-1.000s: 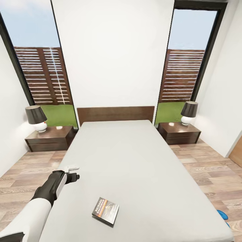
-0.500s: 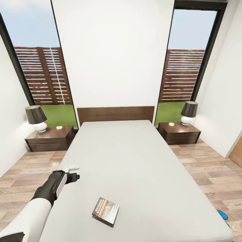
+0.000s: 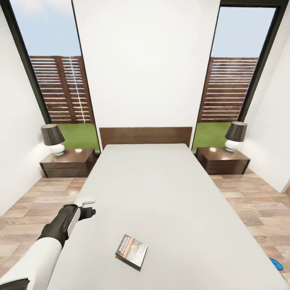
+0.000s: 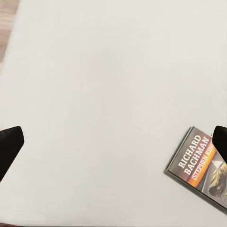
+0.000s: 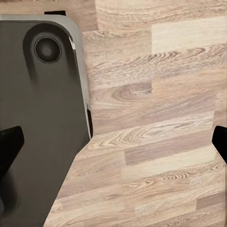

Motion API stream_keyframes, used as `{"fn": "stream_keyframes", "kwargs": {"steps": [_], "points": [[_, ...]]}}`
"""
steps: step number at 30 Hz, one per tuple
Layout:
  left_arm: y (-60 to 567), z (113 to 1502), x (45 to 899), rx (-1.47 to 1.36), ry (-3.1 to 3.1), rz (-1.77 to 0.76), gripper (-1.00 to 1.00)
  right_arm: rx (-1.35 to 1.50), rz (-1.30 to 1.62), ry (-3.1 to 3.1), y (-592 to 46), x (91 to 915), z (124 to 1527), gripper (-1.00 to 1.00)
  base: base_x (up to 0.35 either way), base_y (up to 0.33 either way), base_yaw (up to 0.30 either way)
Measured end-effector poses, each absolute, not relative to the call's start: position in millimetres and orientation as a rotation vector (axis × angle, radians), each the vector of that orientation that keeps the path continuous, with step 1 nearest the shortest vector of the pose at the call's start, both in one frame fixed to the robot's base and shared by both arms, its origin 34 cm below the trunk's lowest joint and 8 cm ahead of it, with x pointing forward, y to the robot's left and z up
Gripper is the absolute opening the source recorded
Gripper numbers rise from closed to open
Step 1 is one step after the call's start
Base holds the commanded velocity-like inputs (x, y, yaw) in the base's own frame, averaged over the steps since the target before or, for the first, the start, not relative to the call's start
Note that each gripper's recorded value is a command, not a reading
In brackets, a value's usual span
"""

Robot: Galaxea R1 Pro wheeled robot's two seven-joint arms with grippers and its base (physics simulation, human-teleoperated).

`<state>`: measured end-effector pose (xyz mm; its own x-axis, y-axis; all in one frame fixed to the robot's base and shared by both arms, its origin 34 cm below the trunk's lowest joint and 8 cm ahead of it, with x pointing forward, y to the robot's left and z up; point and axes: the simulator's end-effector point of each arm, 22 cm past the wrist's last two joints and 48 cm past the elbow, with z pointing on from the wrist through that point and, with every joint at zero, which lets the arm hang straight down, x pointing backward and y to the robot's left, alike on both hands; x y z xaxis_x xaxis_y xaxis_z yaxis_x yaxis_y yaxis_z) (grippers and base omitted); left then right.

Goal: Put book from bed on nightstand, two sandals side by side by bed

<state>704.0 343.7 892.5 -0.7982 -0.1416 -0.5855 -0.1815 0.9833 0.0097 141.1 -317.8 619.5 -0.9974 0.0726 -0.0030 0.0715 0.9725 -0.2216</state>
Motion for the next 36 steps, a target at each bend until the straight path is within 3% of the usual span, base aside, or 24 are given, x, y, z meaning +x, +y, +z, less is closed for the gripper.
{"fn": "stream_keyframes", "kwargs": {"steps": [36], "points": [[338.8, 889.8, 703.5, -0.224, 2.512, 0.083, 1.00, -0.115, 0.351, -3.115, -318.2, 140.8, 619.5, 1.00, 0.023, -0.002, 0.020]]}}
